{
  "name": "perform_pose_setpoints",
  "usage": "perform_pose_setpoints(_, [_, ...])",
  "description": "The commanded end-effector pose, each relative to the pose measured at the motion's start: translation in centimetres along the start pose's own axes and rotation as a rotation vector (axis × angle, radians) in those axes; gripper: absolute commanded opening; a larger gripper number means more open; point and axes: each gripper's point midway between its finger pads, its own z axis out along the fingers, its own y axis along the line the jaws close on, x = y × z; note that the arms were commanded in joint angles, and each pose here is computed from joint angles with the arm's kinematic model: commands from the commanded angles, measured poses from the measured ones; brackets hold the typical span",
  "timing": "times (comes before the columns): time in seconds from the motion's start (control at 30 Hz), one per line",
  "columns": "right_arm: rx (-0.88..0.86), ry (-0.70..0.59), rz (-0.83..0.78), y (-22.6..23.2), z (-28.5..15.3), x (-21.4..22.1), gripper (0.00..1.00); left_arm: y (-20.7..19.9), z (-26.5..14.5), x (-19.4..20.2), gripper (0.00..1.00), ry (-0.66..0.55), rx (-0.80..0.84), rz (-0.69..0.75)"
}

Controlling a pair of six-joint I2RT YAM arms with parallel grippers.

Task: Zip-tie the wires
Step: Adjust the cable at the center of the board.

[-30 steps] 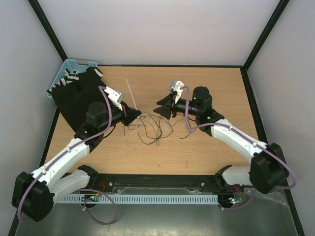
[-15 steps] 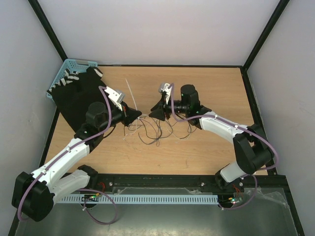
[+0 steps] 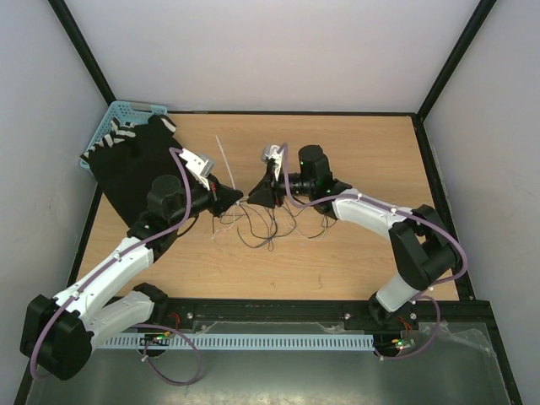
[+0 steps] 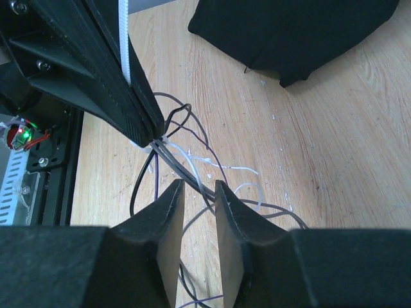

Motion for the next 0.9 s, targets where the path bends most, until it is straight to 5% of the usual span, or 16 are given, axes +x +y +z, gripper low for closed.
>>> perform_pose_setpoints(0.0, [-0.04, -0.033, -0.035, 0.1, 0.8, -1.6, 0.32, -0.4, 0.0, -1.2, 0.0, -0.031, 0.016, 0.012])
perform_pose_setpoints(0.33, [-0.07, -0.016, -0.022, 0.6, 0.8, -1.1, 0.0, 0.4, 0.1, -0.9, 0.0, -0.03, -0.023, 0.003])
perform_pose_setpoints(0.87, [-0.002, -0.023, -0.035, 0.3, -1.8, -1.5, 0.0, 1.3, -0.4, -0.9, 0.0, -0.041, -0.051, -0.016])
